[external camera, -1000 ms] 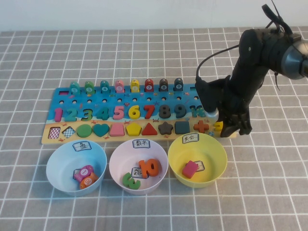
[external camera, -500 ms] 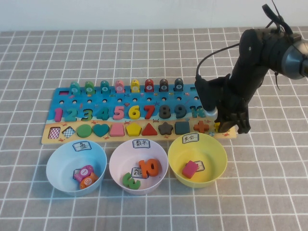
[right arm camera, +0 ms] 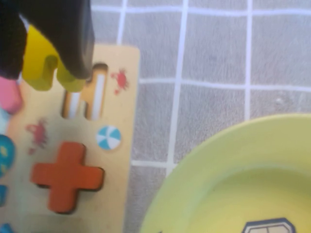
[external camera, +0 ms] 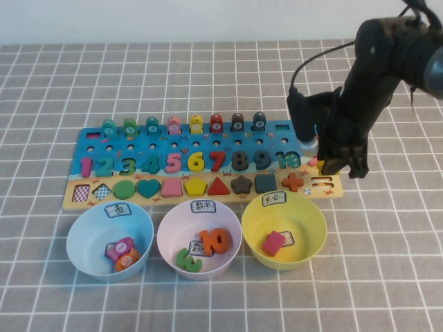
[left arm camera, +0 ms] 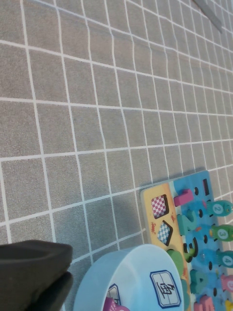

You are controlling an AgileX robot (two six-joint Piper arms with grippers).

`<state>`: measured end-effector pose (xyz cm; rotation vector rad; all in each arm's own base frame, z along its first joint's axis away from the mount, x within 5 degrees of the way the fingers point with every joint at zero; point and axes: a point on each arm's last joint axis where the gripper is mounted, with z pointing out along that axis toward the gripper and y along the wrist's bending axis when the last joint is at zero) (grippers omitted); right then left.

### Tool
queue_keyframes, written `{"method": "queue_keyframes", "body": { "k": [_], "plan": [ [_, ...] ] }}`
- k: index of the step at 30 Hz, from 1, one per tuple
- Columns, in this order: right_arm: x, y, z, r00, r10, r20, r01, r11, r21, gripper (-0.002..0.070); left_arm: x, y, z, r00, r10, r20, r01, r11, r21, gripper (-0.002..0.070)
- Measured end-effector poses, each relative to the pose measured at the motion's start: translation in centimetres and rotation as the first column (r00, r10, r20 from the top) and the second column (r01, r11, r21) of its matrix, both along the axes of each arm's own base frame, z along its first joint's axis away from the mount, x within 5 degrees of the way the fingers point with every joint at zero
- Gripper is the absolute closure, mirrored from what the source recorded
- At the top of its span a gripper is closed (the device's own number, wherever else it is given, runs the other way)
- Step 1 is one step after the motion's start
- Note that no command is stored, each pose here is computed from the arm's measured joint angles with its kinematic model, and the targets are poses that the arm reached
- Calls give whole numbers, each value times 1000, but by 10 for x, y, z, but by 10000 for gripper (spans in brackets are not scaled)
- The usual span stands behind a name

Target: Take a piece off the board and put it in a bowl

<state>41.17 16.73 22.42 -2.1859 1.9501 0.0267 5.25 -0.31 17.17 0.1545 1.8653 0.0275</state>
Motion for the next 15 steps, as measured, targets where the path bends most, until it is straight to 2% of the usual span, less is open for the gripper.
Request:
{"method": "queue_keyframes", "body": {
  "k": [5,10,13,15],
  "plan": [
    [-6,-3,22,999,-14,39,13,1000,11,507,0,0,0,1000,0,0,0,1000,2,675],
    [-8,-3,23,999,-24,21,24,1000,7,507,0,0,0,1000,0,0,0,1000,2,675],
    [-10,-2,25,994,-106,0,106,994,20,507,0,0,0,1000,0,0,0,1000,2,675],
    [-13,-1,31,973,-229,-24,230,972,48,507,0,0,0,1000,0,0,0,1000,2,675]
  ]
}}
